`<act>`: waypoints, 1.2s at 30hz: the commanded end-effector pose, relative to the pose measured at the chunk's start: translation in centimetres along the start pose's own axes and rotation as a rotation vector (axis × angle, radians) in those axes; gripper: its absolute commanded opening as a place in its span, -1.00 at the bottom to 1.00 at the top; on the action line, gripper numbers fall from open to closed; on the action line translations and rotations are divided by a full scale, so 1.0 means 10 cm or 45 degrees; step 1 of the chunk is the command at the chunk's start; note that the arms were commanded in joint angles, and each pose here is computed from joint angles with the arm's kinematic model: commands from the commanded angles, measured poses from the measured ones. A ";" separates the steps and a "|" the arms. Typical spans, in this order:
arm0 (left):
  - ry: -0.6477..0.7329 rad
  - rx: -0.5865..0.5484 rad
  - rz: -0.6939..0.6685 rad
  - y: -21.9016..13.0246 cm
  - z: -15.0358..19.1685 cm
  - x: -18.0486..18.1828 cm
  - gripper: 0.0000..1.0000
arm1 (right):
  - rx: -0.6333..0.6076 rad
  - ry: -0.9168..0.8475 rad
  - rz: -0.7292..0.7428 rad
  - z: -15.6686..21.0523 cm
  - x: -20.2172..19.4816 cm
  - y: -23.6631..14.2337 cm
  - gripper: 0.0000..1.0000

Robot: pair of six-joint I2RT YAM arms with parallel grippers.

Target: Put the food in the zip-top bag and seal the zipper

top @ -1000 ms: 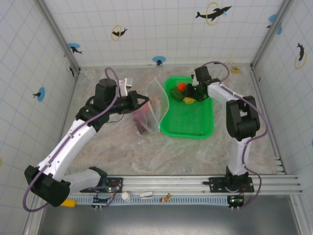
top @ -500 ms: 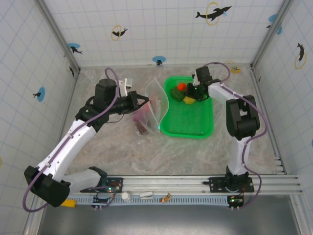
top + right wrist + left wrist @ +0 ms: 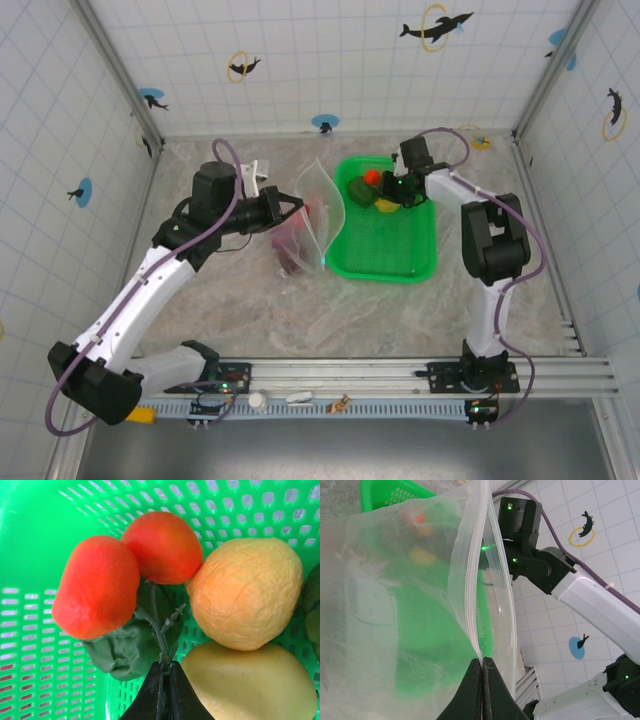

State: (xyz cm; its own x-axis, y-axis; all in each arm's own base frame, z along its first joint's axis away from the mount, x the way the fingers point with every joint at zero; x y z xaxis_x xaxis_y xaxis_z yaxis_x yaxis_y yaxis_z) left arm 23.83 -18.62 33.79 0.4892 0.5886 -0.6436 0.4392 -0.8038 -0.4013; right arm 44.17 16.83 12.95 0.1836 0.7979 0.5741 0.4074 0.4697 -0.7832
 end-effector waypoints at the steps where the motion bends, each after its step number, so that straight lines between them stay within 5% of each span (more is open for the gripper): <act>1: 0.011 -0.033 -0.001 -0.09 -0.02 -0.04 -1.00 | -0.073 -0.058 -0.071 0.02 0.18 -0.44 -1.00; 10: -0.017 -0.035 -0.003 -0.09 -0.02 -0.03 -1.00 | -0.192 -0.144 -0.231 0.37 0.38 -1.29 -1.00; 21: -0.060 -0.039 0.026 -0.07 -0.05 -0.06 -1.00 | -0.211 -0.451 -0.672 1.13 1.34 -2.46 -1.00; 28: -0.060 -0.036 0.008 -0.05 -0.07 -0.04 -1.00 | -0.128 -0.569 -0.712 1.65 1.58 -2.56 -1.00; 36: -0.050 -0.044 -0.007 -0.08 -0.09 -0.05 -1.00 | -0.002 -0.520 -0.598 1.94 1.41 -2.24 -1.00</act>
State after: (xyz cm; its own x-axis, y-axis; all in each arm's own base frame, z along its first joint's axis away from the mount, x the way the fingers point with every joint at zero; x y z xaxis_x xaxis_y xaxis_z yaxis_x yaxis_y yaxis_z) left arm 23.72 -18.46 34.05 0.4512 0.5869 -0.6723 0.4510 -0.8000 -0.3957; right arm 20.70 25.25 35.28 -0.4261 0.5471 0.7205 0.3563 0.8335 -0.4222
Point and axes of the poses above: each hand's point on the last joint's axis, 136 mm out from that joint toward the fingers, its own y axis out along the fingers, its own x axis along the line the jaws close on, z = x × y, the point moved 7 cm from there along -y, back along the fingers, and after that the axes turned 15 degrees about y, right-handed, at the moved point
